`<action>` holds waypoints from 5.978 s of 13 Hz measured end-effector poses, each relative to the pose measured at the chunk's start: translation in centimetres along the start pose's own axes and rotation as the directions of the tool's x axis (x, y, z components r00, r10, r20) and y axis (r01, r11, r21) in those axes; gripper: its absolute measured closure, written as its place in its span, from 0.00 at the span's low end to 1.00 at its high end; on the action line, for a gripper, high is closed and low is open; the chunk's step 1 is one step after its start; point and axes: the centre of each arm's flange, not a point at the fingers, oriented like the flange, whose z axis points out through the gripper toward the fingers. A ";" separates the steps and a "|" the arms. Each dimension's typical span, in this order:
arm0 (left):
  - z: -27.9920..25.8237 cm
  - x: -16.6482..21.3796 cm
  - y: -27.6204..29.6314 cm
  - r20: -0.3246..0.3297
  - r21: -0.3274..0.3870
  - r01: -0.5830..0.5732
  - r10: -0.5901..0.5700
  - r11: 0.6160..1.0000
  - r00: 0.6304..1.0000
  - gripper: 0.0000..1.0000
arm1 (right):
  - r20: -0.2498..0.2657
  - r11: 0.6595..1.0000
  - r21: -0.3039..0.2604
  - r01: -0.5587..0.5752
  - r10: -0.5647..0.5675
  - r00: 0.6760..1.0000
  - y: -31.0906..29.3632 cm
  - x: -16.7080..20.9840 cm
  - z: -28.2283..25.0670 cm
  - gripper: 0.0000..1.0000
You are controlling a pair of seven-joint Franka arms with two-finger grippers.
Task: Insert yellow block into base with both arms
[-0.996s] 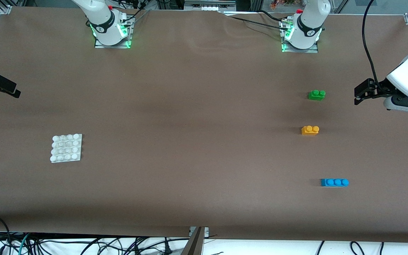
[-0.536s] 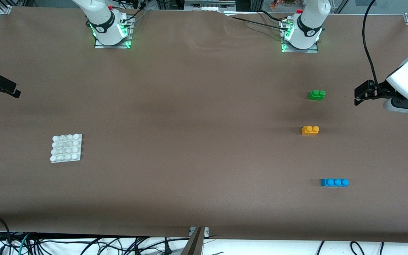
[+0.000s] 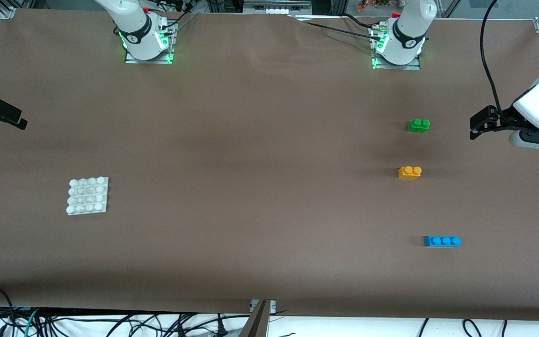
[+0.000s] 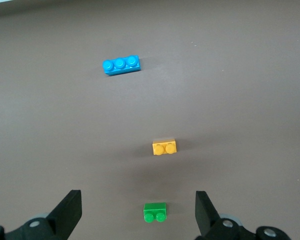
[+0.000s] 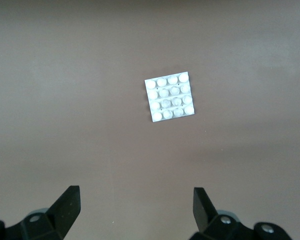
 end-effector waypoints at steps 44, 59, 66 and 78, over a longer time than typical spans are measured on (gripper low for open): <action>0.4 0.1 -0.5 0.008 -0.001 0.009 -0.009 1.000 1.000 0.00 | 0.009 1.000 -0.001 -0.001 0.001 1.000 0.0 0.3 0.6 0.00; 0.4 0.1 -0.5 0.008 -0.001 0.008 -0.008 1.000 1.000 0.00 | 0.188 0.997 -0.029 0.077 -0.070 0.980 6.1 9.5 27.0 0.00; 0.4 0.1 -0.4 0.009 -0.002 0.007 -0.007 1.000 1.000 0.00 | 0.206 0.991 -0.064 0.115 -0.100 0.973 6.0 10.7 39.5 0.00; 0.4 0.2 0.1 0.009 -0.002 -0.001 0.001 1.000 1.000 0.00 | 0.187 0.983 -0.087 0.163 -0.145 0.972 5.9 9.7 43.3 0.00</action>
